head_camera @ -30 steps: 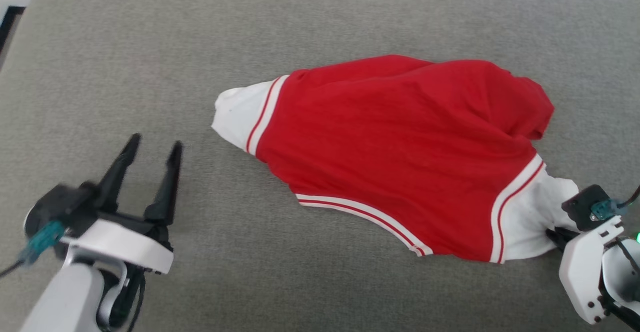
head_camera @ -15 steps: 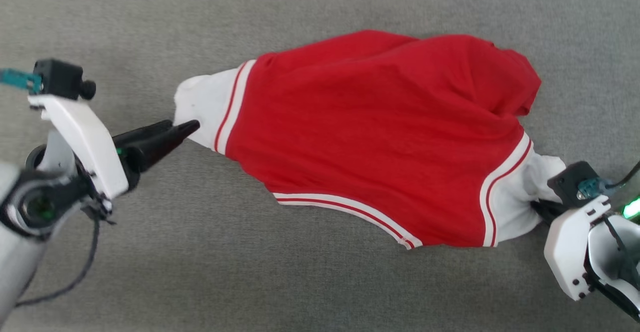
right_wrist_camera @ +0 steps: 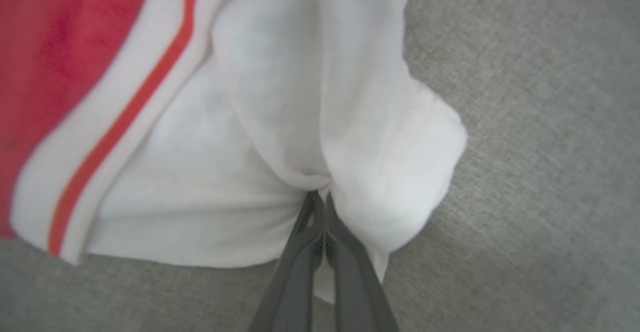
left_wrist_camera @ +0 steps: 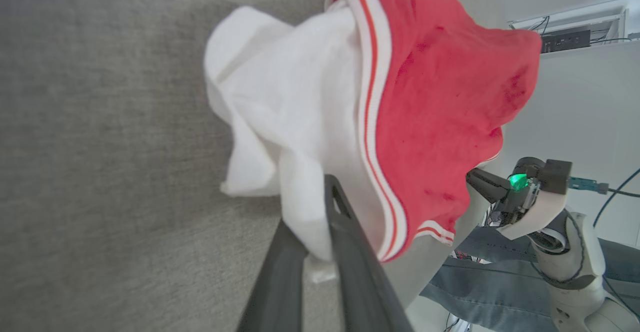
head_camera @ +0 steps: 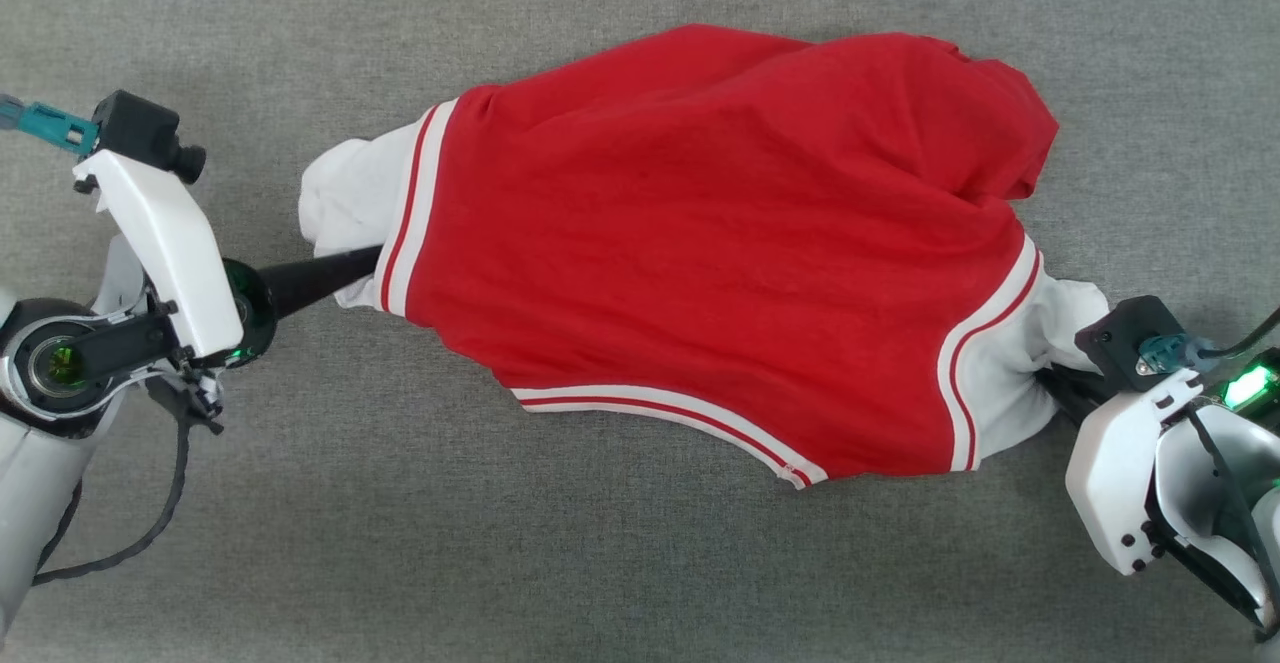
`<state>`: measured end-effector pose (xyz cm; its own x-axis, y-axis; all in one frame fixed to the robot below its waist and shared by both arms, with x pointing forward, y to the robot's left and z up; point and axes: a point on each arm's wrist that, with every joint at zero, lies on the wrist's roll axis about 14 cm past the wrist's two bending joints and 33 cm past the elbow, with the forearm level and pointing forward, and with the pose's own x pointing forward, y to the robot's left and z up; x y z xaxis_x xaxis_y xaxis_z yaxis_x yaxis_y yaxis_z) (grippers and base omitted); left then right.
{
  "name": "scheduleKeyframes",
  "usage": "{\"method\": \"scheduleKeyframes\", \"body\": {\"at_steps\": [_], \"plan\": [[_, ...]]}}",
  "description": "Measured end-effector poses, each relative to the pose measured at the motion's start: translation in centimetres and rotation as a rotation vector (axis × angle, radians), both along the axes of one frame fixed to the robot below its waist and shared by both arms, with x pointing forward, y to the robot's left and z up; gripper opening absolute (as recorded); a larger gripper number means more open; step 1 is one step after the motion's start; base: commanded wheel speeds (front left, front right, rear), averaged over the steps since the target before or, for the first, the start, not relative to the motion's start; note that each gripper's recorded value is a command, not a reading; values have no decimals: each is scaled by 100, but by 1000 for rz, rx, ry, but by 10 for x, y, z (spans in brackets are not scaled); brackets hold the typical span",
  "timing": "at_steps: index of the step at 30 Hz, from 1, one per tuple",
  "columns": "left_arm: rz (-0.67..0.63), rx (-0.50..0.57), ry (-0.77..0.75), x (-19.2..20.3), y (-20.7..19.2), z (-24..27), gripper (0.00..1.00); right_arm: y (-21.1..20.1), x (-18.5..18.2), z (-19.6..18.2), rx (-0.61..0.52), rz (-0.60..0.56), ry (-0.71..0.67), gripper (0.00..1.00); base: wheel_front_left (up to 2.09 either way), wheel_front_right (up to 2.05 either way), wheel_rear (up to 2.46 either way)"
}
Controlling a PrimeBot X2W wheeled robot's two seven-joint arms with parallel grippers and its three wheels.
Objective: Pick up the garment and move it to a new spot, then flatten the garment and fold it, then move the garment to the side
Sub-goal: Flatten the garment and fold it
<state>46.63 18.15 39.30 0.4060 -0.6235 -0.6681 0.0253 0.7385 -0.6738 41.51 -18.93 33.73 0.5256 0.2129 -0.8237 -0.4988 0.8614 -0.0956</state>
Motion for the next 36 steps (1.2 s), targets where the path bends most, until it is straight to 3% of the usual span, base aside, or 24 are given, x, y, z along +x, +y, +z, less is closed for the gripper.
{"method": "scheduleKeyframes", "body": {"at_steps": [4, 12, 22, 28, 33, 36], "plan": [[17, -6, -60, 7, -2, 11, 0, 0, 3, 4, 10, -14, -27, 0, 0, 0, 0], [55, -43, -328, 16, -16, 61, 0, -23, 27, 56, 66, -150, -256, 0, 0, 0, 0], [127, -123, -566, 42, -34, 107, 0, -20, 69, 142, 267, -260, -513, 0, 0, 0, 0], [257, -132, -652, 96, -19, 122, 0, -14, 126, 177, 386, -309, -611, 0, 0, 0, 0], [394, -174, -738, 156, -10, 148, 0, -13, 181, 201, 396, -321, -650, 0, 0, 0, 0], [440, -158, -816, 190, -3, 170, 0, -15, 217, 237, 432, -342, -735, 0, 0, 0, 0]]}}
